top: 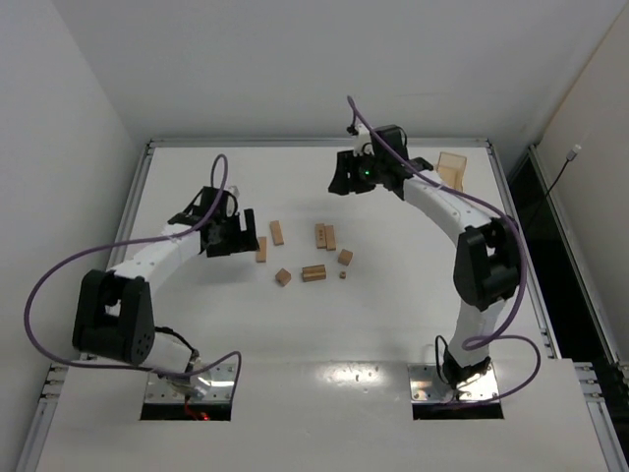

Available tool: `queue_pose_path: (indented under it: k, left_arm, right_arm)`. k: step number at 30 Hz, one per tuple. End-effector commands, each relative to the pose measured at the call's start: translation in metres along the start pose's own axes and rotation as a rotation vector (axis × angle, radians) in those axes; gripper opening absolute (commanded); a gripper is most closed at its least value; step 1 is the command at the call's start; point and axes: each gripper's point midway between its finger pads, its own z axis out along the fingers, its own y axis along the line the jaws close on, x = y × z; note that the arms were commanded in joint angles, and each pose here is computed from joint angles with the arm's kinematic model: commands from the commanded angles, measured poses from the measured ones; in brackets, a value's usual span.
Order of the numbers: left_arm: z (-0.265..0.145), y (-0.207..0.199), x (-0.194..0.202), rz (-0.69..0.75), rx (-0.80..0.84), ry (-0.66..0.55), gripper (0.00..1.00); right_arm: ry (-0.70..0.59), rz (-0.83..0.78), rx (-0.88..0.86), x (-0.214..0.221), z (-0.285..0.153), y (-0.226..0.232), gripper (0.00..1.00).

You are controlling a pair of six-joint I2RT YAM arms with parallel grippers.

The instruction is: Build the wood block tower

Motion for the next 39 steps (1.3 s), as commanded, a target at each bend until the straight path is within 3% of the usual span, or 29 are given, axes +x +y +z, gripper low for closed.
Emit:
queue_pose_path:
  k: [1,4,7,11,27,34,35,39]
  left_arm:
    - [0.015,-0.025,-0.016,0.025,0.024,0.006,0.78]
    - [0.033,-0.037,-0.016,0.039,0.015,0.049,0.77]
    - [0.045,-0.042,-0.015,0.05,-0.007,0.072,0.68]
    - [0.063,-0.039,-0.017,0.048,-0.06,0.092,0.63]
    - [0.09,-0.033,-0.001,0.058,-0.116,0.16,0.47]
    - [0.102,-0.029,0.003,0.059,-0.137,0.182,0.2]
    - [0.106,-0.028,0.007,0.051,-0.144,0.194,0.11]
    - [0.11,-0.036,-0.01,0.039,-0.133,0.169,0.0]
  right_arm:
    - [0.039,-0.064,0.08,0.013,-0.023,-0.031,0.48]
    - [0.05,-0.034,0.109,0.021,-0.033,-0.047,0.48]
    - [0.042,-0.01,0.114,0.021,-0.042,-0.053,0.48]
    - [0.046,0.005,0.11,0.022,-0.045,-0.058,0.48]
    - [0.017,0.071,0.116,0.008,-0.049,-0.082,0.48]
    - [0.01,0.091,0.119,0.005,-0.051,-0.088,0.48]
    - [0.01,0.091,0.119,0.005,-0.051,-0.089,0.48]
    - [0.028,0.1,0.12,0.012,-0.05,-0.089,0.48]
